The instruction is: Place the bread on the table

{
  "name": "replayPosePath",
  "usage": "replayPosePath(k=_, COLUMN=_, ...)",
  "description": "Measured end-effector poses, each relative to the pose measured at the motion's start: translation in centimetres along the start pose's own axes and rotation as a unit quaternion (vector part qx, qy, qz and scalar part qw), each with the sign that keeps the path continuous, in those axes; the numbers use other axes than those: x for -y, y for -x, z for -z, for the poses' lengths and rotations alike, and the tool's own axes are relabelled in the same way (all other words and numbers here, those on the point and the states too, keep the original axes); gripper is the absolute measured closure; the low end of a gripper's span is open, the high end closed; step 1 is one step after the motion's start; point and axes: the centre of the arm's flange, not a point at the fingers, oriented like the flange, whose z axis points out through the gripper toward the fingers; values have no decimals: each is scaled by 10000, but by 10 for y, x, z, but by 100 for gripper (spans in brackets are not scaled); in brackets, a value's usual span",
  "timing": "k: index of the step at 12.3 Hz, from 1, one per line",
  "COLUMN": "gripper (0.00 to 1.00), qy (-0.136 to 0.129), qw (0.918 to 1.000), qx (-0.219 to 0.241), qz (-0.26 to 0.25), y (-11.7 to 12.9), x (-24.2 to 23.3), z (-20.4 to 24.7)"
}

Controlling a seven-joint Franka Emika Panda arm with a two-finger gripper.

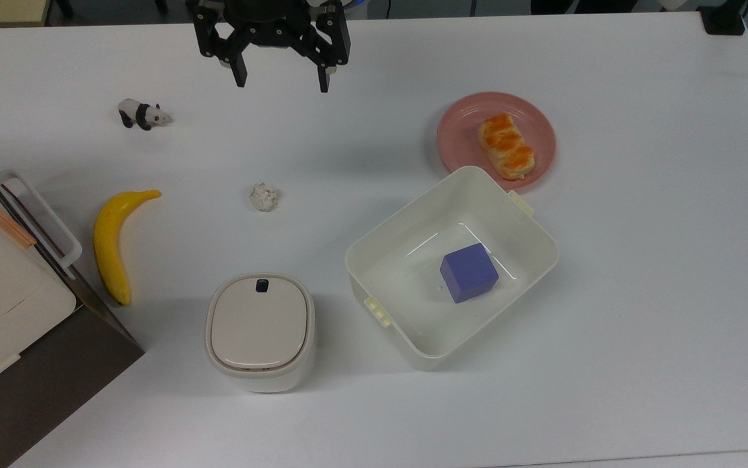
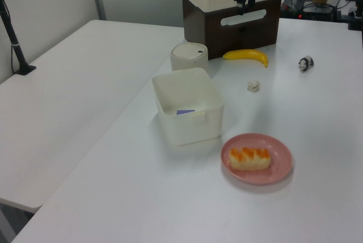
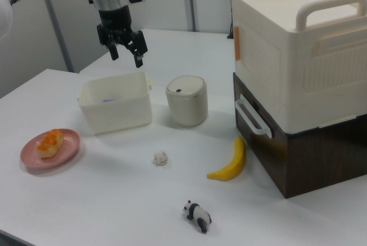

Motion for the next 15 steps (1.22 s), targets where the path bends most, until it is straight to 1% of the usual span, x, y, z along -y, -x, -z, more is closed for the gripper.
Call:
replayPosePath(k=3, gripper=0, qy=2, qw=10000, qx=28, qz=57, y=0, x=0, z=-2)
replayPosePath(k=4, gripper=0, qy=7, qw=9998, qx=111, qz=145, y=1, x=2, z=-6)
replayPosePath(k=6, gripper=0, qy=181, qw=9978, qx=425, qz=473, y=7, x=17, z=-24)
replayPosePath(k=7, gripper=0, qy=299, qw=9956, qx=583, qz=669, y=12, x=33, z=-39)
replayPosePath(k=8, gripper=0, qy=380, qw=9925, qx=763, qz=881, y=20, x=55, z=-56)
replayPosePath(k=10, gripper=0, qy=473, qw=9835, qx=1061, qz=1387, y=44, x=111, z=-91)
replayPosePath(k=12, gripper=0, qy=579, qw=9726, qx=1067, qz=1982, y=76, x=172, z=-120)
replayPosePath(k=13, gripper=0, qy=613, qw=9677, qx=1067, qz=2201, y=91, x=195, z=-130)
replayPosePath(k=14, gripper=0, qy=628, qw=9644, qx=1071, qz=2337, y=101, x=211, z=-135)
replayPosePath(k=15, gripper=0, qy=633, qw=9633, qx=1049, qz=2386, y=108, x=223, z=-138)
